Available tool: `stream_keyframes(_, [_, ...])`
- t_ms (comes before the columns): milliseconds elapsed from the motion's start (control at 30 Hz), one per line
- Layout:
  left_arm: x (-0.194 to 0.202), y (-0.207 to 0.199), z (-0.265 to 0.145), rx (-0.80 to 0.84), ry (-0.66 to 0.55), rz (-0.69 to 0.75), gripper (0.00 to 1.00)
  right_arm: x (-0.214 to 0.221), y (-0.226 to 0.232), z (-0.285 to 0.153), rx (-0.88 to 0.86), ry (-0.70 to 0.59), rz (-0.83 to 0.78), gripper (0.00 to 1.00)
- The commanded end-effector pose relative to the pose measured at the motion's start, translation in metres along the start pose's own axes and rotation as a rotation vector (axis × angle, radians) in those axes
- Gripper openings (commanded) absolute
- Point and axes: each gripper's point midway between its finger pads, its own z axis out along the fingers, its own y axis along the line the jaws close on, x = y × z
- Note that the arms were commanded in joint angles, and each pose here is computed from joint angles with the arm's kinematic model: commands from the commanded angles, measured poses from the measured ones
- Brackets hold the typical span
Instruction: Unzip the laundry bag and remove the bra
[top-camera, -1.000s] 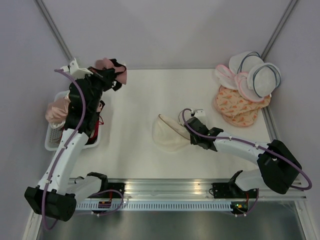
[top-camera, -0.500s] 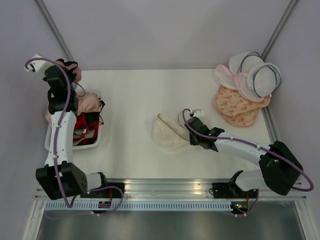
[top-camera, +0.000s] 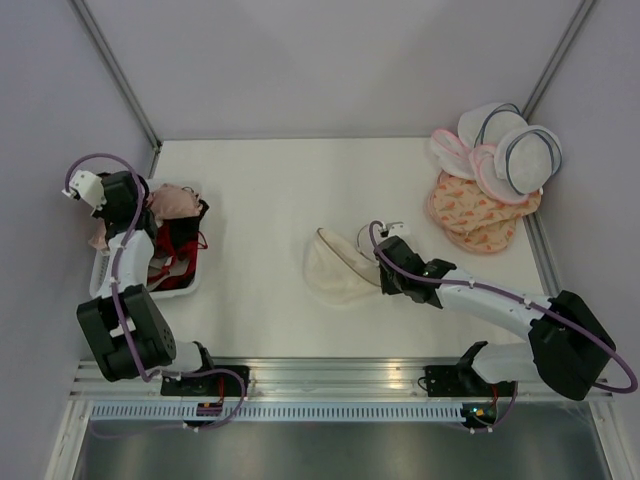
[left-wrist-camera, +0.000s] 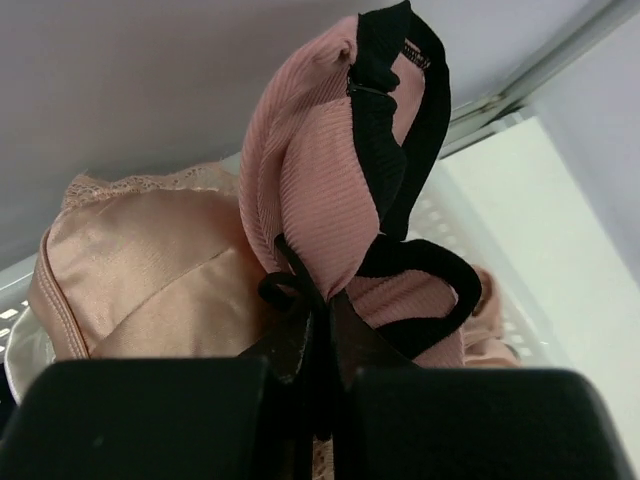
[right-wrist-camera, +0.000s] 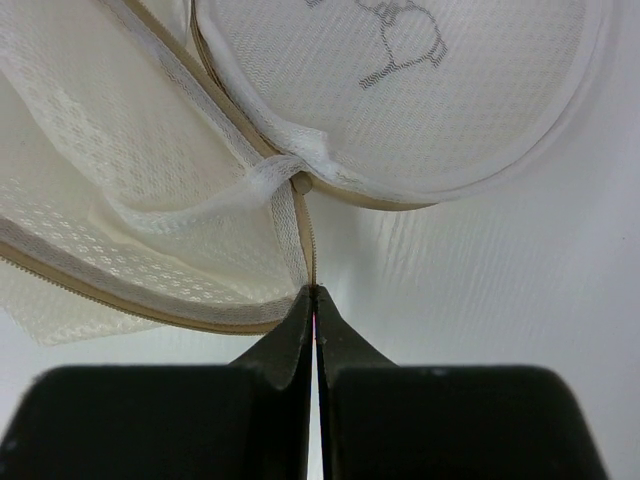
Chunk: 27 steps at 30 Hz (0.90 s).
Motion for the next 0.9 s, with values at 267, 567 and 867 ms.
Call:
stream_keyframes(267, [0.005, -0.011, -0.018, 0.077, 0.113, -0.116, 0.44, -0.007, 0.010, -0.003, -0.064, -0.039, 0.023, 0.00])
stream_keyframes(567, [-0.024, -0.057, -0.130, 0.432, 0.150, -0.213, 0.93, -0.022, 0.021, -0.010, -0.109, -0.070, 0.035, 0.01])
stream_keyframes(867, [0.067, -0.102, -0.318, 1.091, 0.484, -0.042, 1.00, -0.029, 0.055, -0.032, -0.323, -0.084, 0.043, 0.00])
